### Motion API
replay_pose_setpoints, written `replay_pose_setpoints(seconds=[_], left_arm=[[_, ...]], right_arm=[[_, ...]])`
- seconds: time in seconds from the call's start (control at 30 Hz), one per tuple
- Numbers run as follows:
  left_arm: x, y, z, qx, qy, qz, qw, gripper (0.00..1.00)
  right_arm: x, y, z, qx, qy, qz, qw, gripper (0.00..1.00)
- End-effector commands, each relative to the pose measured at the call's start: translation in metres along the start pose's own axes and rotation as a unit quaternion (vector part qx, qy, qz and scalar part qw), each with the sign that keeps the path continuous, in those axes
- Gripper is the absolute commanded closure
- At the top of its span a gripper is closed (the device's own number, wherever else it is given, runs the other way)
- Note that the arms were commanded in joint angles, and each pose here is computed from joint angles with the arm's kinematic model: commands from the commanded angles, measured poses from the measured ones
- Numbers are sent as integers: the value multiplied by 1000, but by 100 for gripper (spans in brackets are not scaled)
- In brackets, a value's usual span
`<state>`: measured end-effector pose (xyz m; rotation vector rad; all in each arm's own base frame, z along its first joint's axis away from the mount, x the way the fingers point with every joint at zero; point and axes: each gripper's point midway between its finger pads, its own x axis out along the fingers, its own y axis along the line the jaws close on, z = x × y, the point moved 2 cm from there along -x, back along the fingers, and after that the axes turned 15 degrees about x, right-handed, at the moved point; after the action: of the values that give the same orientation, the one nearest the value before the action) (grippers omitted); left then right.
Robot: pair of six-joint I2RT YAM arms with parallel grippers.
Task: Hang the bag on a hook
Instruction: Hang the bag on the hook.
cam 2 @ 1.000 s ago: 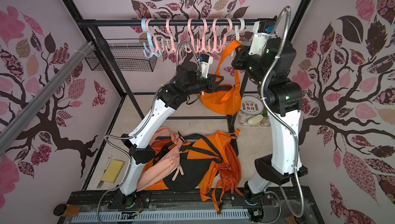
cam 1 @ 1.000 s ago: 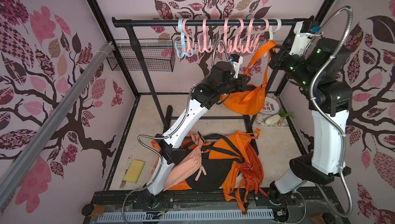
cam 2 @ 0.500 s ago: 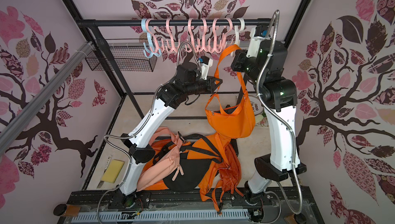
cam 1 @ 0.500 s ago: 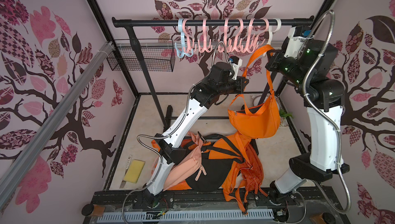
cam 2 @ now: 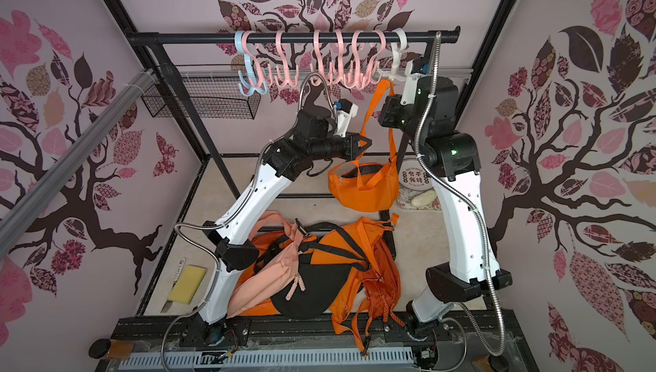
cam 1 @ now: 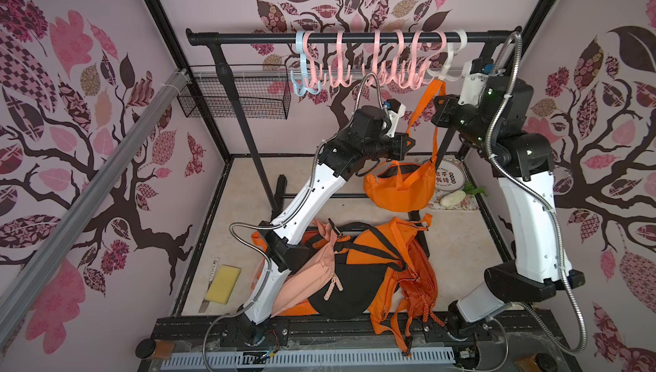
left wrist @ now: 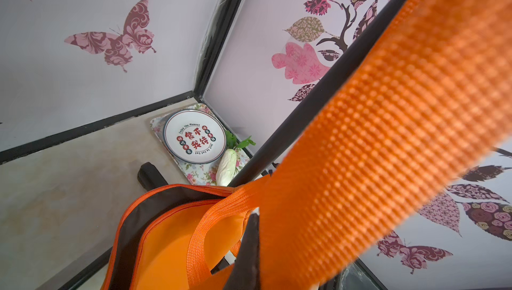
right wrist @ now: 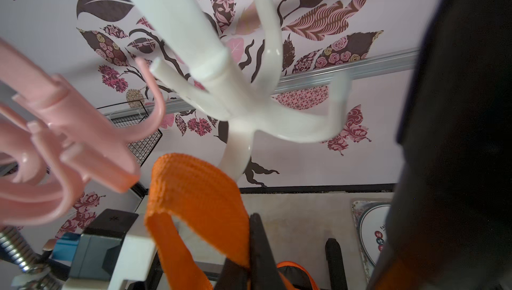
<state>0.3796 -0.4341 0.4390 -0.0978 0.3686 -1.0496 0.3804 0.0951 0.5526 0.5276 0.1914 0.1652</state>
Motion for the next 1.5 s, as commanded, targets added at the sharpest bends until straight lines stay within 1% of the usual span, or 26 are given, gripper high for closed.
replay_pose_setpoints(seconds=[0.0, 0.17, 0.33, 0.37, 0.43, 0.5, 0.57, 0.63, 0.73, 0.83, 0.87, 0.93, 0.97, 1.0, 1.07, 1.1, 1.13, 1.17, 1.2, 1.23, 1.3, 1.4, 1.47], left_arm=[[15, 6, -29, -6, 45, -10, 999, 100], [14, 5, -33, -4, 55, -18, 998, 100], [3, 2, -27, 11, 49, -12, 999, 100], [0, 2, -25, 15, 47, -8, 999, 98], [-6, 1, -20, 23, 43, -4, 999, 90], [-12, 1, -18, 31, 41, 6, 999, 78], [-19, 2, -14, 42, 38, 14, 998, 61], [-25, 3, -12, 54, 37, 27, 997, 51], [-36, 4, -8, 71, 36, 41, 996, 42], [-47, 3, -6, 82, 37, 49, 995, 33], [-50, 2, -6, 84, 39, 51, 994, 31], [-57, 2, -9, 88, 45, 54, 994, 27], [-60, 2, -10, 91, 47, 57, 993, 26], [-62, 2, -12, 93, 51, 59, 993, 25], [-66, 2, -14, 95, 51, 61, 992, 23], [-67, 2, -14, 96, 51, 62, 992, 23], [-67, 2, -13, 96, 48, 62, 992, 23], [-65, 1, -10, 96, 43, 60, 993, 23], [-63, 1, -8, 94, 40, 57, 993, 23], [-61, -1, -4, 92, 33, 52, 994, 23], [-54, -2, 0, 87, 31, 44, 995, 23], [-50, -2, 2, 85, 26, 40, 995, 23], [-49, -1, 6, 87, 14, 42, 995, 23]], right_arm=[[-20, -3, 9, 5, -20, -4, 1000, 100], [-20, -15, -1, 12, -19, -17, 1000, 100], [-23, -28, -4, 22, -31, -36, 999, 100], [-23, -30, -4, 23, -33, -37, 999, 100], [-24, -30, -3, 24, -34, -36, 998, 100], [-24, -31, -4, 25, -32, -38, 998, 100], [-23, -30, -5, 26, -30, -34, 999, 100], [-23, -27, -6, 27, -25, -27, 999, 100], [-22, -24, -9, 26, -14, -17, 999, 100], [-21, -26, -13, 25, -5, -23, 999, 100], [-23, -27, -13, 25, -5, -23, 999, 99], [-24, -28, -15, 24, -4, -24, 999, 91], [-25, -29, -15, 23, -6, -26, 999, 87], [-27, -29, -13, 23, -10, -27, 999, 80], [-29, -29, -12, 23, -13, -28, 999, 70], [-30, -29, -12, 23, -13, -26, 999, 68], [-31, -27, -10, 24, -15, -22, 999, 68], [-30, -25, -10, 25, -15, -18, 999, 74], [-29, -23, -9, 24, -16, -12, 1000, 82], [-29, -20, -8, 24, -17, -3, 1000, 86], [-31, -15, -3, 27, -22, 8, 999, 86], [-34, -12, 2, 25, -24, 9, 999, 83], [-38, -10, 3, 24, -26, 13, 999, 79]])
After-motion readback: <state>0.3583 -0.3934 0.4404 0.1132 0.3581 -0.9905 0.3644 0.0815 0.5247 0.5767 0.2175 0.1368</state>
